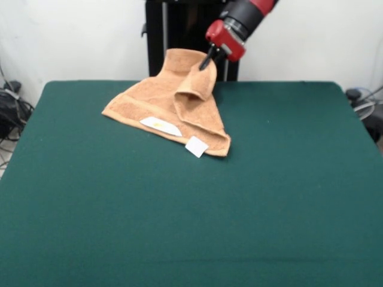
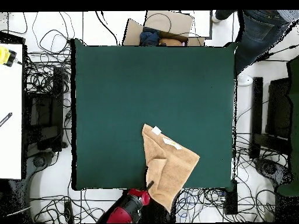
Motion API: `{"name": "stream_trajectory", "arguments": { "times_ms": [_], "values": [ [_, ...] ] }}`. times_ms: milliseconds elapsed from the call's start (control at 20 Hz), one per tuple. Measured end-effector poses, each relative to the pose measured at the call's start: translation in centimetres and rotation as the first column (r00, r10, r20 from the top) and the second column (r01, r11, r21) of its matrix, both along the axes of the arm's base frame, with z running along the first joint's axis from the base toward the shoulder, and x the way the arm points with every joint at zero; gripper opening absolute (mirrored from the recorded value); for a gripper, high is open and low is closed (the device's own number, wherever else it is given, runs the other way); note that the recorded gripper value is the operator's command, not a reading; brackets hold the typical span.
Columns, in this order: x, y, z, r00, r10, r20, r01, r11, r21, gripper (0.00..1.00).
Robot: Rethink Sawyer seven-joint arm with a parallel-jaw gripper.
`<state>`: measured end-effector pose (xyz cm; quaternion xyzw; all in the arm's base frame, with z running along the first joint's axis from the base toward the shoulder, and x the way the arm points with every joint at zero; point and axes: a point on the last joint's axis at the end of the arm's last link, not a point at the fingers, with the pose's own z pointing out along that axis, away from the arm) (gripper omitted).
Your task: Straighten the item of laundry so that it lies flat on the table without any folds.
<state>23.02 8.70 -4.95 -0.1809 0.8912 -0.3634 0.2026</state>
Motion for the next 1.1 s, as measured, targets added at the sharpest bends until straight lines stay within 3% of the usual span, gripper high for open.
{"name": "stream_trajectory", "arguments": {
  "times_ms": [600,1100],
  "values": [
    [0.6,0.5,-0.1,0.998,0.055,0.043,-0.057,0.998,0.029,0.0],
    [1.9,1.5,-0.2,0.984,0.141,0.11,-0.154,0.98,0.124,0.0]
  ]
}}
